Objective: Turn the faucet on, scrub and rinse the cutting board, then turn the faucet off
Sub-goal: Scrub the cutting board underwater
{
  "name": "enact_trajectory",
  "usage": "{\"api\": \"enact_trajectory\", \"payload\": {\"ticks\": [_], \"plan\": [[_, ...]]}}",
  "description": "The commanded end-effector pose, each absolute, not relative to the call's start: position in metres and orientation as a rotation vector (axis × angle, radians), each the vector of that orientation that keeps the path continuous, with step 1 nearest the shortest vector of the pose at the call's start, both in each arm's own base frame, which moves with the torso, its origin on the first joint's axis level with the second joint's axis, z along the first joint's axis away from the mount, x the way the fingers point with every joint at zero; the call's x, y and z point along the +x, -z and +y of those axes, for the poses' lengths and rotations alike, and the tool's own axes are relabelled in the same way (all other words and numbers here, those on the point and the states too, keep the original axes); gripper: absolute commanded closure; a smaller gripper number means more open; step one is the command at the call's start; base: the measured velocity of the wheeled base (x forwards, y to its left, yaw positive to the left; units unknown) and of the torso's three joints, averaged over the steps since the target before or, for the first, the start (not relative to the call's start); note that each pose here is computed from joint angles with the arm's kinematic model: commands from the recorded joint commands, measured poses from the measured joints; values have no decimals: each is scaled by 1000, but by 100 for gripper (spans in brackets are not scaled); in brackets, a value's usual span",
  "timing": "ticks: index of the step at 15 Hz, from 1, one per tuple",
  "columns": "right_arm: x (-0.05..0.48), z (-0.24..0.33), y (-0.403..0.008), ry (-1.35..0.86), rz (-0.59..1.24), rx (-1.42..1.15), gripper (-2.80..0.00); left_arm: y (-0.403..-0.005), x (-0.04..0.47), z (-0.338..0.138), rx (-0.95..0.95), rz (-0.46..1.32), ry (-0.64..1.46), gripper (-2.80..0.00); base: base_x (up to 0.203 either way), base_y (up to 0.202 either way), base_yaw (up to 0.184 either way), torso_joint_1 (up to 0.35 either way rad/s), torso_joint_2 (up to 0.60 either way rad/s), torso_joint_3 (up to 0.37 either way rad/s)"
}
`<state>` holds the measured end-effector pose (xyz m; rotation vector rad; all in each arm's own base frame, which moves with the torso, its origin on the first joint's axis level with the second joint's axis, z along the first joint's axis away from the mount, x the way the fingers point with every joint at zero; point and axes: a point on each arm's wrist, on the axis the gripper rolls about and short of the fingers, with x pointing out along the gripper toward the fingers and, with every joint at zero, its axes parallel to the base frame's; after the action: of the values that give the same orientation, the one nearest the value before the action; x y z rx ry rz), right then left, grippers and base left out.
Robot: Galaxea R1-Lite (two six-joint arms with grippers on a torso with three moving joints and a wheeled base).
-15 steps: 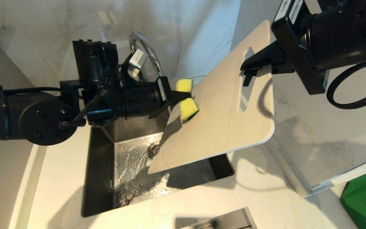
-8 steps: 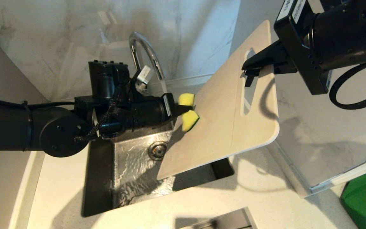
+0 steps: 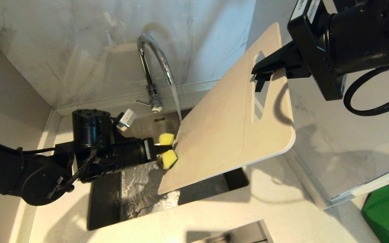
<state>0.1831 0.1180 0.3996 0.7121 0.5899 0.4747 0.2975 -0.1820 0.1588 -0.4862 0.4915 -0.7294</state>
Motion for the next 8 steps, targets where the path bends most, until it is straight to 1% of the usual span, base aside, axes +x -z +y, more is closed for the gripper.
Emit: {"api": "enact_trajectory", "payload": {"ticks": [1,2,5,8], "plan": [[185,119,-398,-470,601,713,0,-151,283,-156,-499,491,683,0,0,0,0,0,0,0],[185,119,-398,-470,601,712,0,-155,278,-151,-502,471,683,0,0,0,0,0,0,0],[182,118,-399,-473,605,712,0,-193,280,-152,-514,362,722,0,0,0,0,0,0,0],[177,116,-400,-509,620,716,0,-246,295,-162,-522,283,758,0,0,0,0,0,0,0]]}}
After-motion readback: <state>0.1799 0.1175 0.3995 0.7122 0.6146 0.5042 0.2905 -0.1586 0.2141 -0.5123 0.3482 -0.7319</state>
